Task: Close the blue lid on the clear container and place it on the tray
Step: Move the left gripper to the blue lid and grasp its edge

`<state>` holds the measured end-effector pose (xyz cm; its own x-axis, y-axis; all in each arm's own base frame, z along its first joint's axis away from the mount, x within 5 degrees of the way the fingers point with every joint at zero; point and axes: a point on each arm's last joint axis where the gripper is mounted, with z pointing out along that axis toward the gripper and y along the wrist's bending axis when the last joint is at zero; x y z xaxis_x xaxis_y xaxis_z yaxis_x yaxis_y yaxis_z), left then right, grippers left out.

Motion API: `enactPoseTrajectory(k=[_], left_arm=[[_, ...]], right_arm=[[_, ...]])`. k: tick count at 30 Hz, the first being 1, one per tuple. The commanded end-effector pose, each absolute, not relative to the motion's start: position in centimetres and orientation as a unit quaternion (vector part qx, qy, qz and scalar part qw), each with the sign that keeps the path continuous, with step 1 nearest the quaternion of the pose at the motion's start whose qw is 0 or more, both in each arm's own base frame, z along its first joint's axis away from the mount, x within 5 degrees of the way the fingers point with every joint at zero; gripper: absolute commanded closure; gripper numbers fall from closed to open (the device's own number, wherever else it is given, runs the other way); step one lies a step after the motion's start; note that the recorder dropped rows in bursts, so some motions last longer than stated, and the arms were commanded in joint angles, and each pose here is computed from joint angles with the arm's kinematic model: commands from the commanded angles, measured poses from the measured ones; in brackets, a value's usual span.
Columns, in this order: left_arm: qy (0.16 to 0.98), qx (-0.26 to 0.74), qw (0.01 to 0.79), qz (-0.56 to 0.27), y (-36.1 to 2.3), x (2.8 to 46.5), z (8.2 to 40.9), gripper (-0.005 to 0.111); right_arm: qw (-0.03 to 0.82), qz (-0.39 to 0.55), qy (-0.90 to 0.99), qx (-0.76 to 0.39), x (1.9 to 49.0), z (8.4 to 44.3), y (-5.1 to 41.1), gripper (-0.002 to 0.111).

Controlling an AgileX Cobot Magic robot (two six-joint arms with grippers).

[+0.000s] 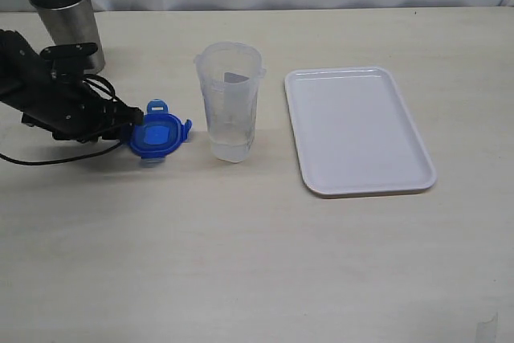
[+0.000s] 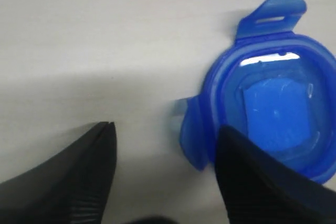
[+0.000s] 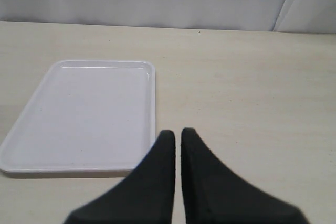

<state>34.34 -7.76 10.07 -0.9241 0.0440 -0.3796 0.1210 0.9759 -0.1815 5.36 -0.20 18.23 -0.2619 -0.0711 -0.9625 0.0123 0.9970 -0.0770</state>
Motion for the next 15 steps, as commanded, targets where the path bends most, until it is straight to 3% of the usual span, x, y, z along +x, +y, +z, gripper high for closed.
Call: enactPoseTrajectory(k=[1,15], left_arm=[[0.976,0.039,0.192,-0.096,-7.76,34.53,9.29,0.052],[0.977,0.029,0.174,-0.123,-8.34,35.02,9.94,0.052]], right_arm=[[0.611,-0.035,0.791,-0.015,5.35,18.23,-0.22,0.104],[0.611,-0.035,0.791,-0.015,5.35,18.23,-0.22,0.104]])
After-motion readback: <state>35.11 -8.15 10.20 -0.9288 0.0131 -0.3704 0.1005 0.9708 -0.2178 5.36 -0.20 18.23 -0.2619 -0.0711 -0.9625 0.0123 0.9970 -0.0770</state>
